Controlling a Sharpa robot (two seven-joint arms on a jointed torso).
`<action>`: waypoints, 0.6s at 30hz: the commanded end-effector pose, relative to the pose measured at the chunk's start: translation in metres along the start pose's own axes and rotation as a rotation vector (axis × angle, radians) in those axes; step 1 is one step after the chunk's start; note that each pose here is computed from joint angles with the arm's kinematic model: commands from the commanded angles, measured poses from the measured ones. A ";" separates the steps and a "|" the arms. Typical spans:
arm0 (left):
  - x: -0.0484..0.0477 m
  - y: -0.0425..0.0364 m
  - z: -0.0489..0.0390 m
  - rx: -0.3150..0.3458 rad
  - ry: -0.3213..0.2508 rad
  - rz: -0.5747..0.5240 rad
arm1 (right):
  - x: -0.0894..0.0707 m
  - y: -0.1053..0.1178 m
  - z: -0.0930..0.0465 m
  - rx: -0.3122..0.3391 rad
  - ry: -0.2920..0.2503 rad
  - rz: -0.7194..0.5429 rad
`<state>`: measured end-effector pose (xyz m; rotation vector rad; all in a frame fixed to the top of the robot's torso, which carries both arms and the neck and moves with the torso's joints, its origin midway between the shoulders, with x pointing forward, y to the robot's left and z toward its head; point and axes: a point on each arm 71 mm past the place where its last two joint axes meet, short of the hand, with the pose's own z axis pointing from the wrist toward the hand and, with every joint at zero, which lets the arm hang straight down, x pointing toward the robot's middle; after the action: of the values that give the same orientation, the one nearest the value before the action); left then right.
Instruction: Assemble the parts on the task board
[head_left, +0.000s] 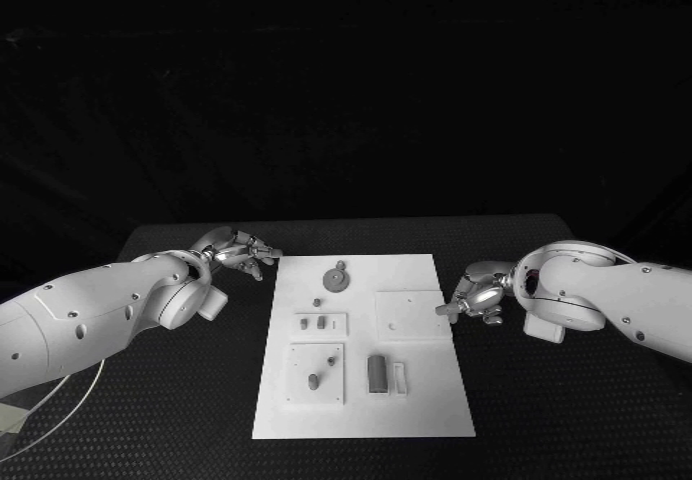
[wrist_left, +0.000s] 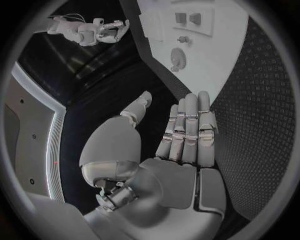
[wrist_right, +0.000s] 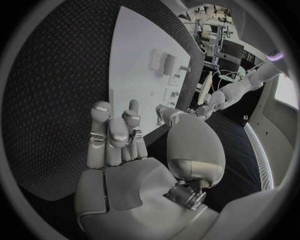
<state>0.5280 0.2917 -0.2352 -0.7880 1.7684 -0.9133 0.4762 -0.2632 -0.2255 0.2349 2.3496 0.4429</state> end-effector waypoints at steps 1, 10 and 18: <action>0.0012 -0.0023 0.0003 0.015 0.007 -0.010 | 0.001 0.000 0.000 -0.001 0.015 -0.006; 0.0011 -0.0023 0.0002 0.016 0.007 -0.010 | 0.002 0.002 0.001 -0.006 0.016 -0.007; 0.0019 -0.0028 0.0003 0.018 0.009 -0.012 | 0.002 0.003 0.001 -0.006 0.015 -0.006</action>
<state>0.5279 0.2916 -0.2351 -0.7887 1.7672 -0.9160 0.4767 -0.2608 -0.2257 0.2317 2.3508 0.4462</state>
